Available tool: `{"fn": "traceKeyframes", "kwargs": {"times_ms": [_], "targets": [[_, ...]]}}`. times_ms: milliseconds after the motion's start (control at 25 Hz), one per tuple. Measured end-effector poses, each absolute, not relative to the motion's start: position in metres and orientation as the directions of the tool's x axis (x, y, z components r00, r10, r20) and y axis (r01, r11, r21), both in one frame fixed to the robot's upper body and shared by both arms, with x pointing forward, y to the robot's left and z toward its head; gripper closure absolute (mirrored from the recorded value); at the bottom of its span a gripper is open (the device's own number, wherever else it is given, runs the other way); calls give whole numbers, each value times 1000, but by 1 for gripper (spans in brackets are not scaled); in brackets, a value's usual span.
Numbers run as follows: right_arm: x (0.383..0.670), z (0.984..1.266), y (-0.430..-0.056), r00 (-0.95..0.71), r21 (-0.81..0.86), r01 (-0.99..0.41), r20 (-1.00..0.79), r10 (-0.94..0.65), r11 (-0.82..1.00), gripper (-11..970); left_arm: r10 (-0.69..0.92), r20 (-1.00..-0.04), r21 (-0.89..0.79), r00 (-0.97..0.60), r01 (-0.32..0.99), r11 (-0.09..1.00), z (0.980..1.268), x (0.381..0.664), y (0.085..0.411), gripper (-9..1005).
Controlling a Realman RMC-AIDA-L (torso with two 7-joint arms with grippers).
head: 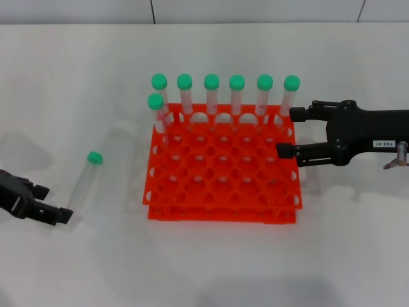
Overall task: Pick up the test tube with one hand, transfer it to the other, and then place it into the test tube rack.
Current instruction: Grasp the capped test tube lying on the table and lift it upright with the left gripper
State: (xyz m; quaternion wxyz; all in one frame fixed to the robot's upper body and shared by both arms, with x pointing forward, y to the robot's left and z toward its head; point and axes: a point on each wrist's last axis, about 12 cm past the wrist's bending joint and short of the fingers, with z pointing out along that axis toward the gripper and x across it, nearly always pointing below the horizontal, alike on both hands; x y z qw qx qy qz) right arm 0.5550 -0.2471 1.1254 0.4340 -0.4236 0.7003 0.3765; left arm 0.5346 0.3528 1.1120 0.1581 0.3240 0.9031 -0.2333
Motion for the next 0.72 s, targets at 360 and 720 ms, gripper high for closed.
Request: {"fn": "traceKeyframes", "kwargs": {"times_ms": [360, 720], "targets": [[556, 1126, -246, -262, 158, -922, -926, -271, 353, 104, 518, -438, -318, -735, 665, 675, 1114, 537, 351, 130], [555, 1121, -247, -284, 178, -917, -919, -272, 356, 104, 523, -439, -318, -730, 671, 669, 1116, 540, 348, 139]]}}
